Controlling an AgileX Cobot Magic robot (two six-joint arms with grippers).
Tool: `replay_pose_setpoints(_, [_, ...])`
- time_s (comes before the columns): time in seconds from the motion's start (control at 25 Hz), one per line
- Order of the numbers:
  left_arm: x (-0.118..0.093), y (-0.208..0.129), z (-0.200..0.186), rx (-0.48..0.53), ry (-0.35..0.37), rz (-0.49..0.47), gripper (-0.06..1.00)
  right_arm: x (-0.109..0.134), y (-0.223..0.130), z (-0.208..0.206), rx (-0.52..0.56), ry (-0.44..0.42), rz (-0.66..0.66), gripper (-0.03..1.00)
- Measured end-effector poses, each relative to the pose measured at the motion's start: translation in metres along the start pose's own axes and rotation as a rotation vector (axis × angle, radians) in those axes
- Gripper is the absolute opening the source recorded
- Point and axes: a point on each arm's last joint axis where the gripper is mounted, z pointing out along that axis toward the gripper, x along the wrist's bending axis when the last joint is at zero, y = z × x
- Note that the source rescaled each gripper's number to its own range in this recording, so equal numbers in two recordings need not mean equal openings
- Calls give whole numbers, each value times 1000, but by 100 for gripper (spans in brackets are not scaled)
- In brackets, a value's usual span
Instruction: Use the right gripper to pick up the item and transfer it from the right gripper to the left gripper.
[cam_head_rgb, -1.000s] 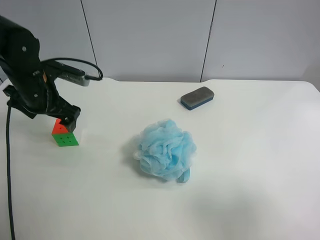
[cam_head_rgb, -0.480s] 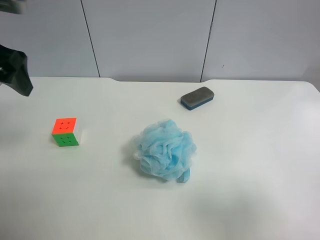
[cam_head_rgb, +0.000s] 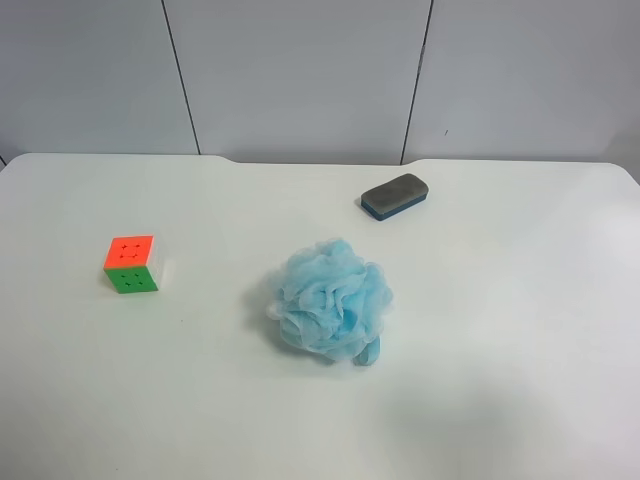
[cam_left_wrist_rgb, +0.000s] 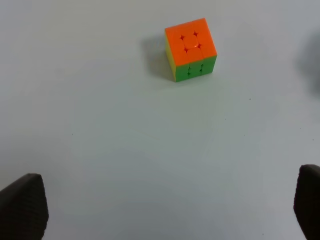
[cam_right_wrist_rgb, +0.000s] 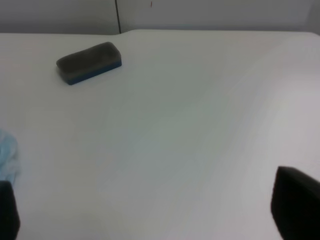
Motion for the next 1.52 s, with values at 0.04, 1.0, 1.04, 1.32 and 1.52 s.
replay_pose_setpoints(0.04, [1,-11,-5,-26,-2,-3,99,0,0,0,0,0,0,100])
replay_pose_setpoints(1.0, [3,-111,-8,-323,-86,-28,100,0,0,0,0,0,0,100])
replay_pose_setpoints(1.04, [2,-111,-6,-329,-91,-26,100,0,0,0,0,0,0,100])
replay_pose_setpoints(1.32, [1,-111,-5,-332,-91,-20,100,0,0,0,0,0,0,100])
replay_pose_setpoints(1.52, [1,-111,-5,-332,-90,-21,100,0,0,0,0,0,0,100])
